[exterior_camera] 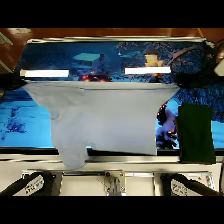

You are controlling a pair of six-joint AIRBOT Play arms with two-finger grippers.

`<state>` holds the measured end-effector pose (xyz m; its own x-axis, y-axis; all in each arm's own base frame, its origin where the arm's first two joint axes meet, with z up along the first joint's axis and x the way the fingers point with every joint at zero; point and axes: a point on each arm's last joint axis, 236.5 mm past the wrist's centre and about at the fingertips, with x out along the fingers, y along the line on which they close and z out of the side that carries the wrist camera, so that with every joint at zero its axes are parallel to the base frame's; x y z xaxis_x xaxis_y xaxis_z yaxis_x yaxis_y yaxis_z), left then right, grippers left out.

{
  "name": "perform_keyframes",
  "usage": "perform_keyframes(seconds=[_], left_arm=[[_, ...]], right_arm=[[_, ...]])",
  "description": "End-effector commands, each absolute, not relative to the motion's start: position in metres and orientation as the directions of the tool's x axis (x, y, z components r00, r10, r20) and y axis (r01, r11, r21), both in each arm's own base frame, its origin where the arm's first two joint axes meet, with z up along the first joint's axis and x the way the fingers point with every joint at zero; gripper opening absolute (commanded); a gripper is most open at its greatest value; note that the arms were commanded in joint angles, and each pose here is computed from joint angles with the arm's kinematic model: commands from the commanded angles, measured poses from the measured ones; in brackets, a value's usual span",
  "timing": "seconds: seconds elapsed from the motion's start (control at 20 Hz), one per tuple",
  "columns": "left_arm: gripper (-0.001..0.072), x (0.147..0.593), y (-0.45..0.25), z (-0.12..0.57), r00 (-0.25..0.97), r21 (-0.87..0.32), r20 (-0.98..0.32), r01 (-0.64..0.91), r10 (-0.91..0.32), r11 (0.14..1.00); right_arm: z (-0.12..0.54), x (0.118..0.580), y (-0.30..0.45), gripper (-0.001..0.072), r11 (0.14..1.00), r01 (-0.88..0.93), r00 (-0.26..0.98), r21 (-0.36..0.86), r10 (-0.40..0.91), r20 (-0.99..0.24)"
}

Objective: Fold the shirts.

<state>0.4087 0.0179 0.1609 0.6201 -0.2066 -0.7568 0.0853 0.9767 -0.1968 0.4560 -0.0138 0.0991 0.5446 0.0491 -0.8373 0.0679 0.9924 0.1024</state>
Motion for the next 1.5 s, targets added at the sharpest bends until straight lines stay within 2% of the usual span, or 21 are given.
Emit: perform_keyframes(seconds=[0.0, 0.15, 0.35, 0.5, 0.65, 0.8, 0.95, 1.05, 1.15, 1.3, 1.4, 1.45], left_arm=[[0.004, 0.481, 0.004, 0.105, 0.665, -0.242, -0.708, 0.088, -0.238, 0.966], [0.004, 0.528, 0.002, 0.081, 0.733, -0.233, -0.65, 0.058, -0.2, 0.971], [0.004, 0.559, -0.013, 0.037, 0.744, -0.287, -0.635, 0.024, -0.209, 0.958], [0.0041, 0.562, -0.025, 0.0, 0.701, -0.306, -0.675, 0.017, -0.23, 0.952], [0.004, 0.547, -0.028, -0.008, 0.642, -0.317, -0.72, 0.032, -0.262, 0.948], [0.004, 0.508, -0.023, -0.002, 0.484, -0.313, -0.817, 0.085, -0.314, 0.946], [0.0039, 0.446, -0.038, -0.016, 0.214, -0.39, -0.891, 0.094, -0.401, 0.916], [0.0039, 0.424, -0.051, -0.032, 0.105, -0.418, -0.9, 0.074, -0.423, 0.906], [0.0039, 0.411, -0.062, -0.056, 0.044, -0.429, -0.902, 0.013, -0.429, 0.903], [0.0039, 0.4, -0.063, -0.079, -0.02, -0.41, -0.911, -0.063, -0.412, 0.91], [0.0041, 0.404, -0.05, -0.074, -0.002, -0.386, -0.922, -0.093, -0.388, 0.918], [0.0104, 0.408, -0.042, -0.065, 0.02, -0.384, -0.923, -0.102, -0.384, 0.918]], right_arm=[[0.079, 0.549, 0.005, 0.0067, 0.982, 0.072, 0.75, 0.175, 0.062, -0.658], [0.057, 0.587, 0.005, 0.0066, 0.96, 0.123, 0.815, 0.251, 0.047, -0.578], [0.002, 0.602, 0.002, 0.0067, 0.955, 0.152, 0.795, 0.256, 0.036, -0.606], [-0.03, 0.601, 0.005, 0.0067, 0.946, 0.175, 0.759, 0.272, 0.047, -0.65], [-0.03, 0.59, 0.006, 0.0067, 0.946, 0.179, 0.724, 0.27, 0.059, -0.687], [-0.023, 0.55, 0.002, 0.0067, 0.955, 0.186, 0.606, 0.231, 0.074, -0.792], [-0.045, 0.483, 0.007, 0.0067, 0.962, 0.197, 0.345, 0.188, 0.112, -0.932], [-0.066, 0.454, 0.012, 0.0067, 0.967, 0.196, 0.2, 0.165, 0.125, -0.972], [-0.085, 0.443, 0.015, 0.0067, 0.965, 0.207, 0.127, 0.163, 0.139, -0.982], [-0.095, 0.448, 0.03, 0.0067, 0.944, 0.235, 0.129, 0.231, 0.205, -0.97], [-0.086, 0.451, 0.035, 0.0104, 0.936, 0.237, 0.154, 0.258, 0.226, -0.962], [-0.079, 0.45, 0.033, 0.0285, 0.938, 0.232, 0.161, 0.258, 0.224, -0.961]])
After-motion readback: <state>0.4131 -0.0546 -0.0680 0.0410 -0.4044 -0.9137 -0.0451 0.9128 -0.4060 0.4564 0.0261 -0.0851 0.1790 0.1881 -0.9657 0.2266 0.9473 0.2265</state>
